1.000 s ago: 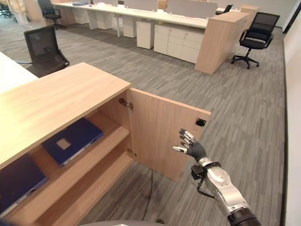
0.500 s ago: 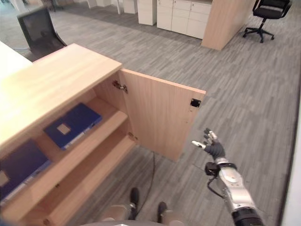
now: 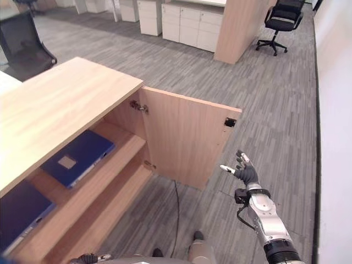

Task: Put the empty folder in the office cabinet

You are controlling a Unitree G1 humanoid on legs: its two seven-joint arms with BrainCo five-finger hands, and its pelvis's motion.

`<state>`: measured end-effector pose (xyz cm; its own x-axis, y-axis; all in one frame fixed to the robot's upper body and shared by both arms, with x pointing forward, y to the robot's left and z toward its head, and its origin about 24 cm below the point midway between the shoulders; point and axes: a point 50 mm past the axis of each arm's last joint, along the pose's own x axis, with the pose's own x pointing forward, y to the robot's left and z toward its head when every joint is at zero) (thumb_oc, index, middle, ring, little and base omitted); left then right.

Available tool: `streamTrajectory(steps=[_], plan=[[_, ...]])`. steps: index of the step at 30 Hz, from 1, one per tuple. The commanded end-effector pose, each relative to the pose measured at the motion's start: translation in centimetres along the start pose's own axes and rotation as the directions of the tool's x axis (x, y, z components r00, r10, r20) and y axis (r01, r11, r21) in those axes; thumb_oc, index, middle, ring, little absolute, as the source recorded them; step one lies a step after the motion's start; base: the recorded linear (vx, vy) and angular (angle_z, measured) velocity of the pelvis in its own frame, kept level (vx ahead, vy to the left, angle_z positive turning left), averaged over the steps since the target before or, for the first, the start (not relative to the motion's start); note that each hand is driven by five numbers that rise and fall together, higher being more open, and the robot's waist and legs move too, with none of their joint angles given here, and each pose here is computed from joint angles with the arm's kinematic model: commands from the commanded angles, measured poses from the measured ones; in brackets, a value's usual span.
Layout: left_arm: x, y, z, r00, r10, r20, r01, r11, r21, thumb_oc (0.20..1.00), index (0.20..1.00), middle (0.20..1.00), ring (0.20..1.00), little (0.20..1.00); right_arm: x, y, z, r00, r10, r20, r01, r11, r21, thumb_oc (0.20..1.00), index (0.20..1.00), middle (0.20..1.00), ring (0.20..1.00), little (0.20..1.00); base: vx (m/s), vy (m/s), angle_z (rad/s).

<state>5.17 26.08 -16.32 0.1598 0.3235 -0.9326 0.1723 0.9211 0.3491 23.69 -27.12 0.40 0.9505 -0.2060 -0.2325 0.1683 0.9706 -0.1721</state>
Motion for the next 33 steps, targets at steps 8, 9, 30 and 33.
streamTrajectory(steps=[8, 9, 30, 33], plan=[[-0.3, -1.0, -3.6, 0.994, -0.033, -0.101, 0.033, 0.999, -0.004, 1.000, 1.000, 1.000, 1.000, 1.000, 0.4, -4.0, 3.6, 0.980, -0.120, 0.159, 0.130, 0.990, -0.049, 1.000, 1.000, 1.000, 1.000, 1.000, 0.12, -0.097, 0.08], [-0.3, -0.9, -3.5, 0.995, -0.032, -0.097, 0.031, 1.000, -0.003, 1.000, 1.000, 1.000, 1.000, 1.000, 0.5, -4.2, 3.8, 0.978, -0.128, 0.163, 0.139, 0.989, -0.053, 1.000, 1.000, 1.000, 1.000, 1.000, 0.10, -0.111, 0.14], [-0.5, -0.2, -5.0, 0.992, -0.025, -0.127, 0.029, 0.999, 0.033, 1.000, 1.000, 1.000, 1.000, 1.000, 4.8, -2.4, 10.0, 0.955, -0.018, 0.297, 0.029, 0.999, -0.030, 1.000, 1.000, 1.000, 1.000, 1.000, 0.03, -0.060, 0.06], [-0.6, -0.4, -5.4, 0.990, -0.031, -0.137, 0.037, 0.999, 0.036, 1.000, 1.000, 1.000, 1.000, 1.000, 5.1, -0.6, 10.1, 0.954, 0.049, 0.295, -0.049, 0.999, -0.008, 1.000, 1.000, 1.000, 1.000, 1.000, 0.02, -0.032, 0.10]])
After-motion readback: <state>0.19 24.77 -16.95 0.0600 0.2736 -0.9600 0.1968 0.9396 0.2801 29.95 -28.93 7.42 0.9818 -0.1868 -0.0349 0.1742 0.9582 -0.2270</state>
